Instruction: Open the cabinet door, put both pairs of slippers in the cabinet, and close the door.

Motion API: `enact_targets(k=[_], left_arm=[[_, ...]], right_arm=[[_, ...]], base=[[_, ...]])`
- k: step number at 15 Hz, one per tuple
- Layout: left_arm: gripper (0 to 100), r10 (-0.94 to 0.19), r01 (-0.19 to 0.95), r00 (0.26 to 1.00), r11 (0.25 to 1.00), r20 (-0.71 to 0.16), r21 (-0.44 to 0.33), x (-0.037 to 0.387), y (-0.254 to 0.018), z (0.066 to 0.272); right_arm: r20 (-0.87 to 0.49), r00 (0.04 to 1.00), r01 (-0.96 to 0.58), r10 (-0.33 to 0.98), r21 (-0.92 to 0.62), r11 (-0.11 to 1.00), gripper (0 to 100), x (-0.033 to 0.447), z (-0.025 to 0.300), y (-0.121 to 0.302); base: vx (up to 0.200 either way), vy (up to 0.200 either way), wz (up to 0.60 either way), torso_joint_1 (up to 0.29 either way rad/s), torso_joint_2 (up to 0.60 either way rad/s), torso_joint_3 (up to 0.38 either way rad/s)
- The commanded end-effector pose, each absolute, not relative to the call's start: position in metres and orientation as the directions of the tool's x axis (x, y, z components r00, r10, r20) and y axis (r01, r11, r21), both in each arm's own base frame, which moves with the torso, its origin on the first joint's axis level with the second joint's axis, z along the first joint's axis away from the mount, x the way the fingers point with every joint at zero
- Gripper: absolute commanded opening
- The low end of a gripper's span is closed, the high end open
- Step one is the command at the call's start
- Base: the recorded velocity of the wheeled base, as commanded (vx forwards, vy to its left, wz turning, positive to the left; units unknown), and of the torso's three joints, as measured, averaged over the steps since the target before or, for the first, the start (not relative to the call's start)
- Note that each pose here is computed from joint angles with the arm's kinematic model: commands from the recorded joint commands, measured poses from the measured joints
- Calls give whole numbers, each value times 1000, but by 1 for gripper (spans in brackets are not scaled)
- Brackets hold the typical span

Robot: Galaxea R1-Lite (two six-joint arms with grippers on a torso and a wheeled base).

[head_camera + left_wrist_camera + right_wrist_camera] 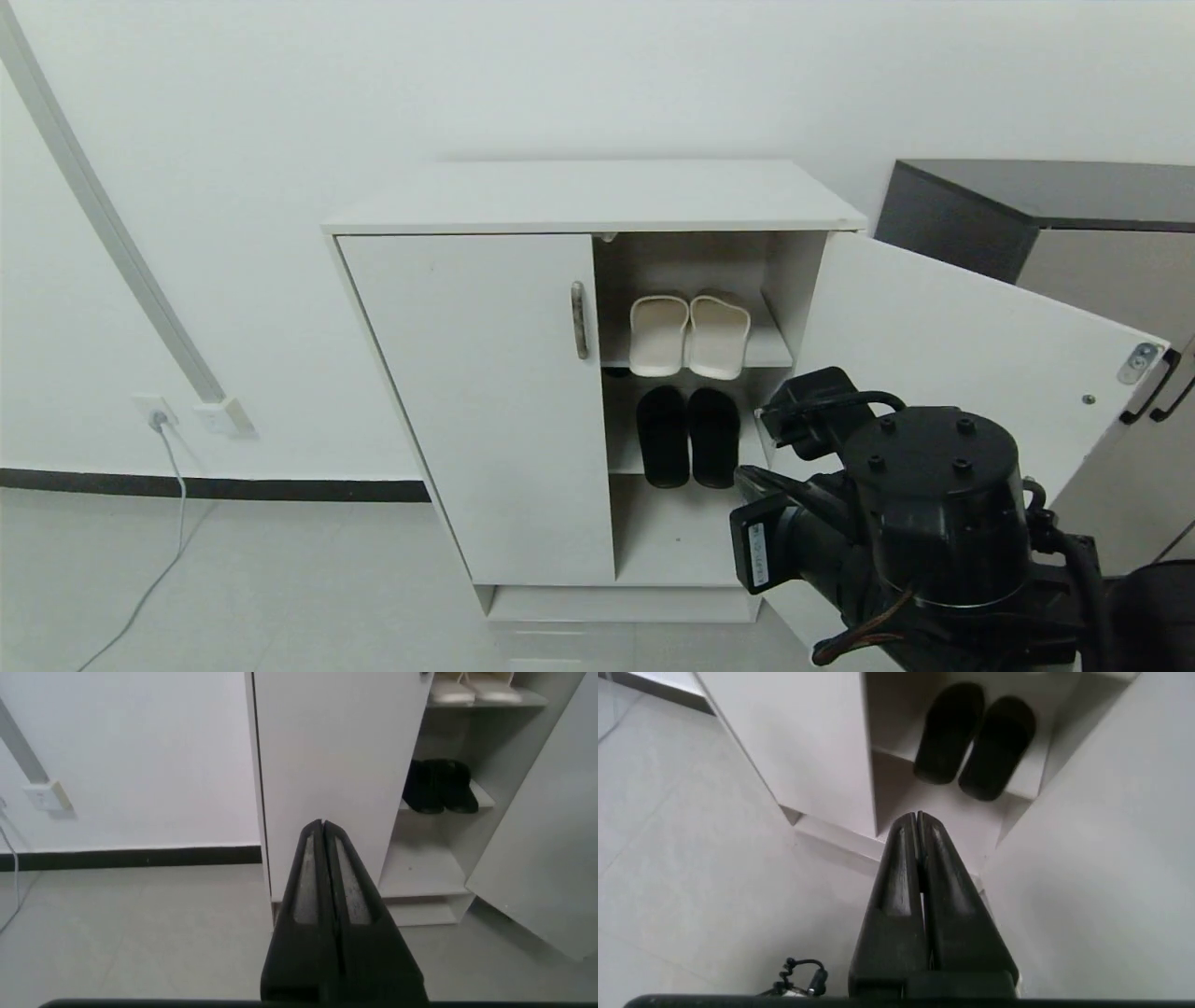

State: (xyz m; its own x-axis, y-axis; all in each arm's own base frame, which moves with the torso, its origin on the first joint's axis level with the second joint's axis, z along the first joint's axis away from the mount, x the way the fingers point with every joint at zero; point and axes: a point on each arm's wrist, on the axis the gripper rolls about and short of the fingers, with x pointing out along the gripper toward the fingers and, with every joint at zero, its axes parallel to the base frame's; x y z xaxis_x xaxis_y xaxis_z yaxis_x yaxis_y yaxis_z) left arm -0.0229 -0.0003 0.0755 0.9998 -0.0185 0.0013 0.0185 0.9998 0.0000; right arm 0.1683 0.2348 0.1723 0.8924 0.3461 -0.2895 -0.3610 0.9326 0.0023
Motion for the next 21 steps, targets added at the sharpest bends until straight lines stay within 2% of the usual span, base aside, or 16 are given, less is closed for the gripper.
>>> enact_targets(k=[1, 11, 21], left_arm=[[0, -18, 18, 1000, 1000, 0, 2, -23, 0, 75], [0, -18, 18, 1000, 1000, 0, 2, -23, 0, 75], [0, -18, 18, 1000, 1000, 0, 2, -23, 0, 75]], right_arm=[[-289, 893, -360, 345, 2, 933, 0, 169, 172, 235], [-288, 895, -356, 341, 0, 934, 0, 170, 173, 234], [-284, 898, -349, 335, 3, 937, 0, 171, 174, 232]], base=[[0, 0, 0, 139, -466, -344], [0, 0, 0, 170, -488, -318], [0, 0, 0, 238, -560, -322]])
